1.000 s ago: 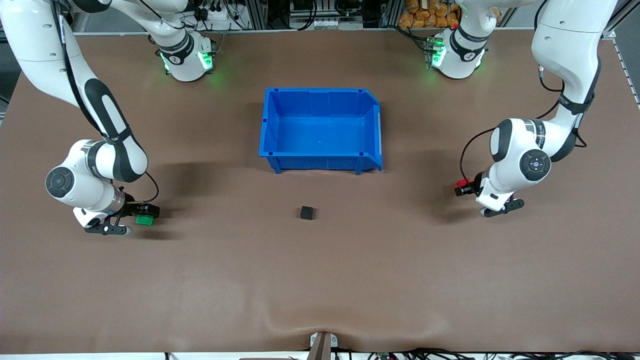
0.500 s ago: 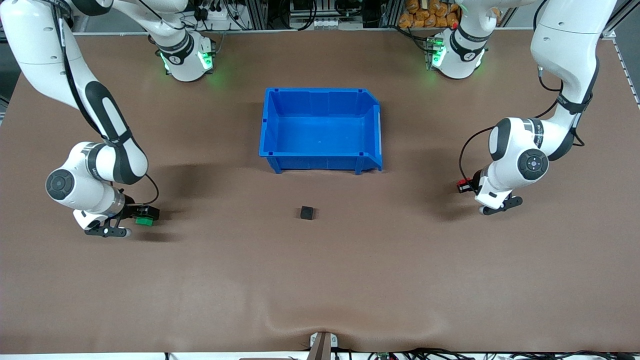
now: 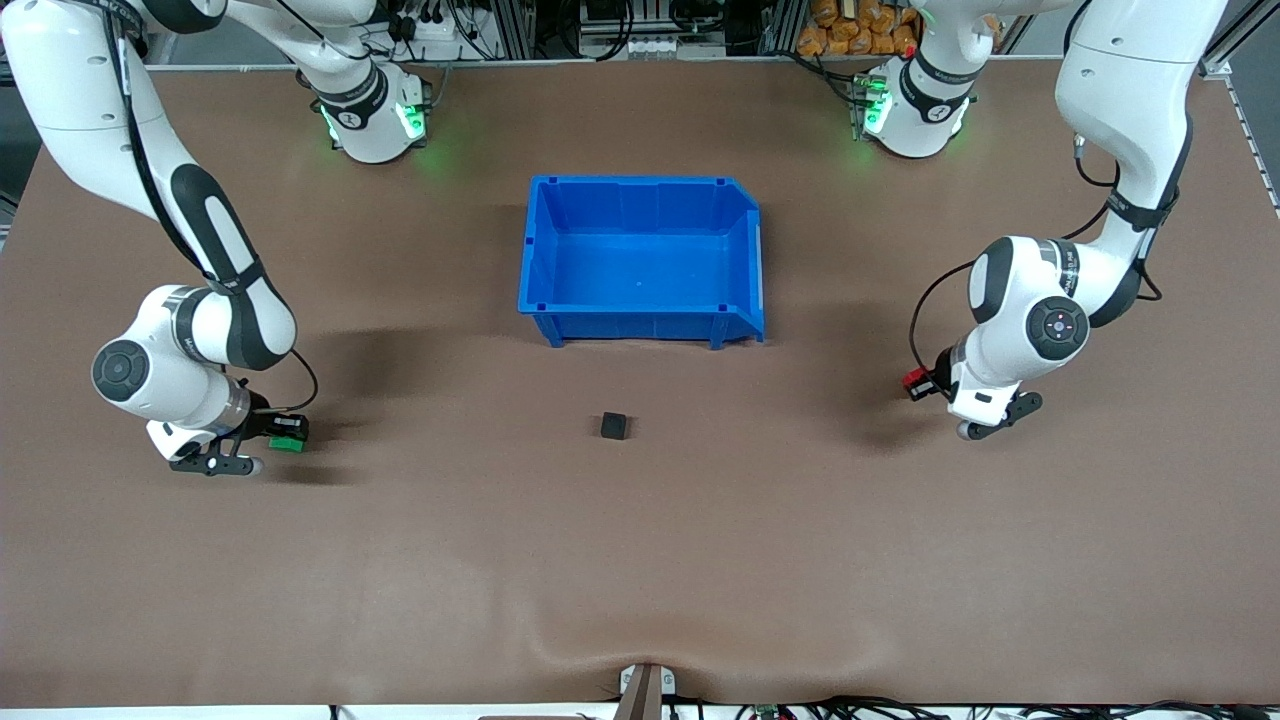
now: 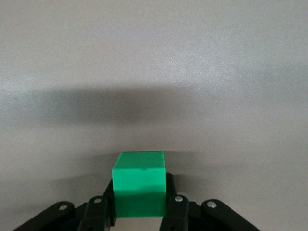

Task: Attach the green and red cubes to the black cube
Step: 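Carry the green cube and red cube toward the black cube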

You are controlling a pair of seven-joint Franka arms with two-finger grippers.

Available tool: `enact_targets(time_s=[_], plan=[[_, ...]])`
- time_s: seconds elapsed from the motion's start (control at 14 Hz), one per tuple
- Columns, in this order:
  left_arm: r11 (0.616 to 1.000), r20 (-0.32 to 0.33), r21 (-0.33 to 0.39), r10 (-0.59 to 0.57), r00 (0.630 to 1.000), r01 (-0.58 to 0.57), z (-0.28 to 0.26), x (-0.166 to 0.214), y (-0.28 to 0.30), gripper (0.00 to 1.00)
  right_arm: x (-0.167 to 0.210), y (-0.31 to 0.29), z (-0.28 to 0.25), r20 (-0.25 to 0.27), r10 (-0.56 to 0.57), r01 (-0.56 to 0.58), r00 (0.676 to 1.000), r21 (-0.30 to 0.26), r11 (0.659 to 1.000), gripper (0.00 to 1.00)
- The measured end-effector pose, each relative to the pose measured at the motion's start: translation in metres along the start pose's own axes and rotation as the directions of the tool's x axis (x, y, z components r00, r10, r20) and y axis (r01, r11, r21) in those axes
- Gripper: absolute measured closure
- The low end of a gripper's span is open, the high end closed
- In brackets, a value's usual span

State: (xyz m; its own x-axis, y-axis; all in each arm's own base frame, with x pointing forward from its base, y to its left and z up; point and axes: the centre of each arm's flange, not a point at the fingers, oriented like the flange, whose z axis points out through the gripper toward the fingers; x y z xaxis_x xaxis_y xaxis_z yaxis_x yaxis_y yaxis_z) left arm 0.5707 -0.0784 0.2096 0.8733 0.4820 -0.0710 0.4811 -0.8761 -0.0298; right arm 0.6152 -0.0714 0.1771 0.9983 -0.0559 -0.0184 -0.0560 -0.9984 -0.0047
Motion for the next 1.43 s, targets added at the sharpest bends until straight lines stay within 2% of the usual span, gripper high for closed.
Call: enact_targets(time_s=[0.21,0.36,0.5,0.57,0.71,1.0,1.21,1.29,1.43], plan=[[0.993,-0.028,-0.047,-0.112,0.993,0.111,-0.022,-0.005,0.035,0.60,0.001,-0.003,-0.001,0.005,-0.094,0.094,0.996,-0.042,0.995,0.60],[0.983,-0.042,-0.076,-0.172,0.984,0.168,-0.034,-0.008,0.059,0.60,0.004,-0.007,-0.004,0.003,-0.193,0.192,0.981,-0.050,0.980,0.60],[0.965,-0.044,-0.102,-0.247,0.968,0.242,-0.039,-0.002,0.079,0.60,0.009,-0.013,-0.009,-0.003,-0.323,0.322,0.946,-0.054,0.945,0.60],[0.956,-0.038,-0.108,-0.280,0.959,0.274,-0.038,0.001,0.091,0.60,0.012,-0.018,-0.012,-0.007,-0.401,0.400,0.916,-0.056,0.915,0.60],[0.937,-0.019,-0.109,-0.335,0.942,0.332,-0.033,-0.001,0.122,0.60,0.020,-0.033,-0.020,-0.014,-0.574,0.572,0.819,-0.067,0.817,0.60],[0.905,0.008,-0.109,-0.413,0.911,0.411,-0.035,-0.016,0.188,0.60,0.039,-0.083,-0.046,-0.032,-0.840,0.832,0.542,-0.117,0.542,0.60],[0.863,0.056,-0.116,-0.489,0.870,0.492,-0.025,-0.031,0.221,0.60,0.042,-0.131,-0.057,-0.029,-0.935,0.925,0.352,-0.141,0.353,0.60],[0.845,0.083,-0.116,-0.515,0.853,0.522,-0.021,-0.037,0.230,0.60,0.042,-0.151,-0.060,-0.032,-0.954,0.943,0.299,-0.146,0.300,0.60],[0.799,0.117,-0.107,-0.581,0.805,0.592,-0.011,-0.051,0.249,0.60,0.037,-0.196,-0.064,-0.049,-0.976,0.965,0.212,-0.148,0.217,0.60]])
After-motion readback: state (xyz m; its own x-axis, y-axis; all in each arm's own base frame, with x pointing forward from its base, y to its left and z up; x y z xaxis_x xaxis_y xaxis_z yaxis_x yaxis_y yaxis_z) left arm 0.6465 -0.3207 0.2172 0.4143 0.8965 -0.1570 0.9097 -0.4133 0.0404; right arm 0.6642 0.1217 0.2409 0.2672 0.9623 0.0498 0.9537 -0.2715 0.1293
